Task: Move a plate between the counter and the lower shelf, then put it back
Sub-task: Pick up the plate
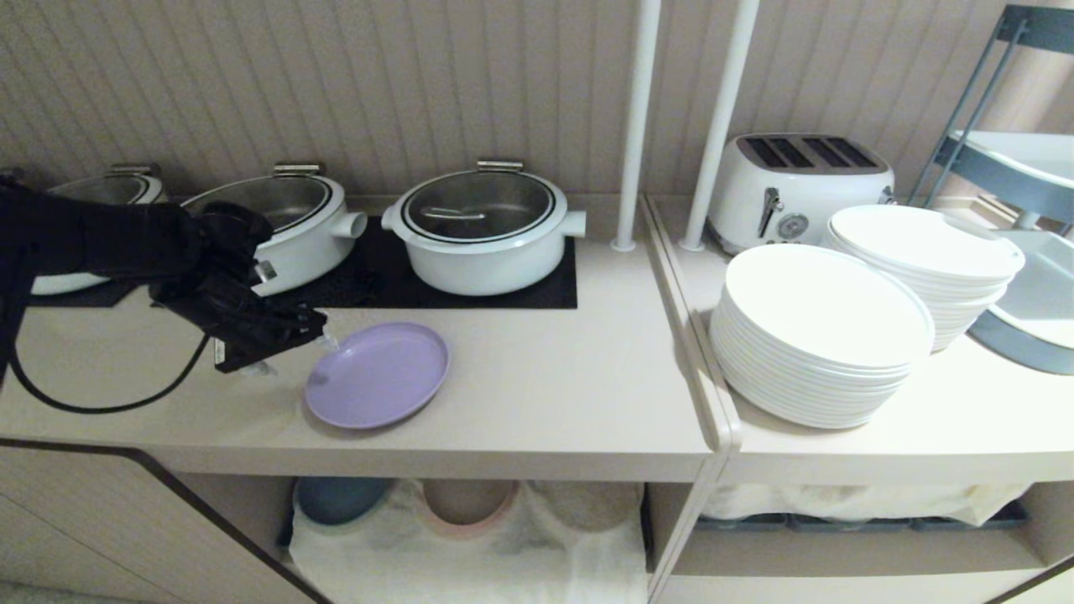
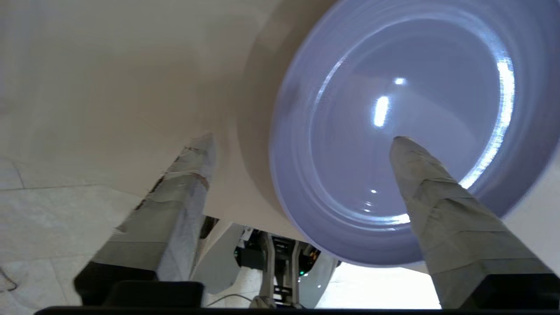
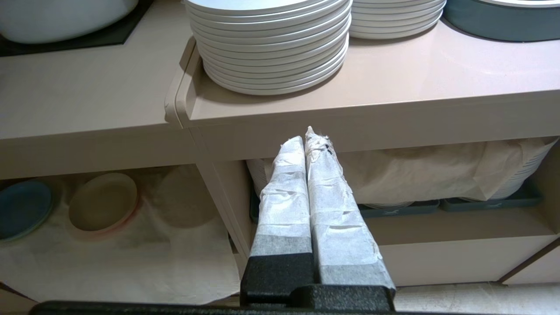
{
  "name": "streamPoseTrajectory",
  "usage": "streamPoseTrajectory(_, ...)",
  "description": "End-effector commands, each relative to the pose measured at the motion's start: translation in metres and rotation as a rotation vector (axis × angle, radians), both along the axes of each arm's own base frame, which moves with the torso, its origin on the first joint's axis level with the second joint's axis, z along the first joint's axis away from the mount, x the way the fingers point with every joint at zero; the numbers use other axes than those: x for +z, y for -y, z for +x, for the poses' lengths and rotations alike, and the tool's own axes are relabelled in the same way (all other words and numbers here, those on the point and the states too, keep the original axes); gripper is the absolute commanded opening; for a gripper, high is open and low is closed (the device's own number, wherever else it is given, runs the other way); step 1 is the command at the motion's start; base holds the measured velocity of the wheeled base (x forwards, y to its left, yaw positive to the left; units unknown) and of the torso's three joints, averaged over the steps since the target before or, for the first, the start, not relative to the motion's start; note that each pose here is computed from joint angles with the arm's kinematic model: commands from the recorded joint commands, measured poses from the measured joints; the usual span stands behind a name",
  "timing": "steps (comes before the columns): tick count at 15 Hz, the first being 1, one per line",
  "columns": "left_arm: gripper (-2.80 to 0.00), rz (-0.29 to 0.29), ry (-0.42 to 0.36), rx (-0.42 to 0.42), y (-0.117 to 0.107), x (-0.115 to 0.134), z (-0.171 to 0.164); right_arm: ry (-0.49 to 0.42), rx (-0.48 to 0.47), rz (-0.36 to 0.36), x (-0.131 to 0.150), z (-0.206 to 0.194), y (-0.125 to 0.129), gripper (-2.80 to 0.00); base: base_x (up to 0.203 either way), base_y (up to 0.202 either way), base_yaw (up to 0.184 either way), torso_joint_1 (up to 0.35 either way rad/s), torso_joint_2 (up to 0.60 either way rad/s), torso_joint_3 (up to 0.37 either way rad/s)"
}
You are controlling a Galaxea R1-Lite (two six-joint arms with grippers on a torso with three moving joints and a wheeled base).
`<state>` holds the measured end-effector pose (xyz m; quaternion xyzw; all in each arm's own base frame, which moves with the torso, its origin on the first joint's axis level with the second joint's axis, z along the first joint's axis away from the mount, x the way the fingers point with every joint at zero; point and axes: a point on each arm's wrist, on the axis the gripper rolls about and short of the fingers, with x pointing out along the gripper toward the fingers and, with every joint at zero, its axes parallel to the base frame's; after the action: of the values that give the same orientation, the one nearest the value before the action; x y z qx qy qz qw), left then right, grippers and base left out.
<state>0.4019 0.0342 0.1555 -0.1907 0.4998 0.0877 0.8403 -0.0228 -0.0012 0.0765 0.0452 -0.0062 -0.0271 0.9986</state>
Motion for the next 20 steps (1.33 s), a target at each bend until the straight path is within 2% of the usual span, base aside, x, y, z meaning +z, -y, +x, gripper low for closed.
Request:
streamPoseTrajectory(1,0.00,0.000,-0.015,0.001,-0.001,-0.006,0.002,0.001,-0.001,0.000,0.000,0.000,0.000,-2.80,0.000,0.000,0.000,0.000,0.00,0.000)
streamPoseTrajectory(9,0.00,0.011,-0.049,-0.017,-0.002,-0.021,0.009,0.001,-0.001,0.000,0.000,0.000,0.000,-2.80,0.000,0.000,0.000,0.000,0.00,0.000)
streamPoseTrajectory(13,0.00,0.013,-0.029,-0.015,-0.003,-0.023,0.020,0.002,-0.001,0.000,0.000,0.000,0.000,-2.80,0.000,0.000,0.000,0.000,0.00,0.000)
streamPoseTrajectory(20,0.00,0.009,-0.050,-0.007,-0.005,-0.033,0.024,0.001,0.001,0.000,0.000,0.000,0.000,-2.80,0.000,0.000,0.000,0.000,0.00,0.000)
